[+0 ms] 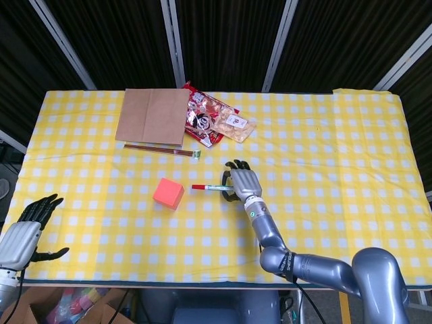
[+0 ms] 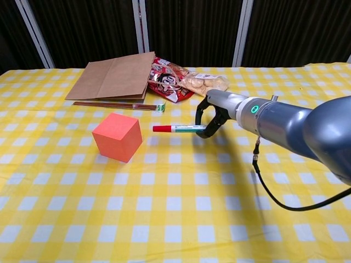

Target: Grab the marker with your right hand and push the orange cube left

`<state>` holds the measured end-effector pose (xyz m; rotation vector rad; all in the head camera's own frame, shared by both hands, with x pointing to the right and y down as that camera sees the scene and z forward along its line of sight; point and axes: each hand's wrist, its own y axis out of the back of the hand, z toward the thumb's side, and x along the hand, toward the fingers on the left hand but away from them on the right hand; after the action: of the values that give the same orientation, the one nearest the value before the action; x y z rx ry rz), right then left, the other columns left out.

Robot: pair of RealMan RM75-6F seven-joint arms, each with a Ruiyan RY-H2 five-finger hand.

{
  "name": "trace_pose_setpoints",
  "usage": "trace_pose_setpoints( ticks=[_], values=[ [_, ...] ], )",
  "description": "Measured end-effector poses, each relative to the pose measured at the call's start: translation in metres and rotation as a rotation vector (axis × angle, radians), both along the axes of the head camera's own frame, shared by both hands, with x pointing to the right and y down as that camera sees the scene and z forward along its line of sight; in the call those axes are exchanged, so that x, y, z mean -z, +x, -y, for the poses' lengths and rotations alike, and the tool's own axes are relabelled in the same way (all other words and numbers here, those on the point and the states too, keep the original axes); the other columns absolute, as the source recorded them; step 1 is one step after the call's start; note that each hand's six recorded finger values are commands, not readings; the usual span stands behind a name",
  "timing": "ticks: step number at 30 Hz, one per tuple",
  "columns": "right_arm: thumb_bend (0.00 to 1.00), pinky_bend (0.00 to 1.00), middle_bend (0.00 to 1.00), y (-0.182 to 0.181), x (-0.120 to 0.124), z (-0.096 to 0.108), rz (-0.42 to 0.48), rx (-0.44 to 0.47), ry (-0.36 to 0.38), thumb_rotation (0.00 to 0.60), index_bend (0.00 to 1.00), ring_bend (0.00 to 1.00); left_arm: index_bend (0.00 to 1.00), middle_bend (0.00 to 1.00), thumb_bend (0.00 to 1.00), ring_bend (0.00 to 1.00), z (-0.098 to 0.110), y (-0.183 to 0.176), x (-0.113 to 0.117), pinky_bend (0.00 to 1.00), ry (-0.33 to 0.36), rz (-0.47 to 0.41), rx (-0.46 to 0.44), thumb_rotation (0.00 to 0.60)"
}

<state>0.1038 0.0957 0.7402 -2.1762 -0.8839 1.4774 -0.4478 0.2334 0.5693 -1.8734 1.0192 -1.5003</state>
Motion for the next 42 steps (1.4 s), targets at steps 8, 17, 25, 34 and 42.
trace_pose_setpoints(
  ticks=[8,17,25,34,42],
  values=[
    [0.50,0.00,0.17,-0.026,0.000,-0.011,0.053,0.020,-0.028,0.600,0.60,0.00,0.00,0.00,0.00,0.00,0.000,0.001,0.000,0.00,-0.004,-0.007,0.000,0.600],
    [0.50,0.00,0.17,-0.062,0.005,-0.025,0.114,0.051,-0.037,0.600,0.60,0.00,0.00,0.00,0.00,0.00,-0.001,0.002,0.001,0.00,-0.002,-0.009,-0.005,0.600],
    [0.50,0.00,0.17,-0.081,0.011,-0.027,0.146,0.062,-0.025,0.600,0.60,0.00,0.00,0.00,0.00,0.00,-0.001,0.002,0.001,0.00,-0.003,-0.013,-0.002,0.600],
    [0.50,0.00,0.17,-0.075,0.009,-0.027,0.106,0.082,-0.001,0.600,0.60,0.00,0.00,0.00,0.00,0.00,-0.001,0.001,0.001,0.00,-0.004,-0.012,0.001,0.600],
    [0.50,0.00,0.17,-0.029,0.013,-0.009,0.014,0.063,0.068,0.600,0.60,0.00,0.00,0.00,0.00,0.00,0.000,0.001,0.001,0.00,-0.006,-0.007,-0.002,0.600]
  ],
)
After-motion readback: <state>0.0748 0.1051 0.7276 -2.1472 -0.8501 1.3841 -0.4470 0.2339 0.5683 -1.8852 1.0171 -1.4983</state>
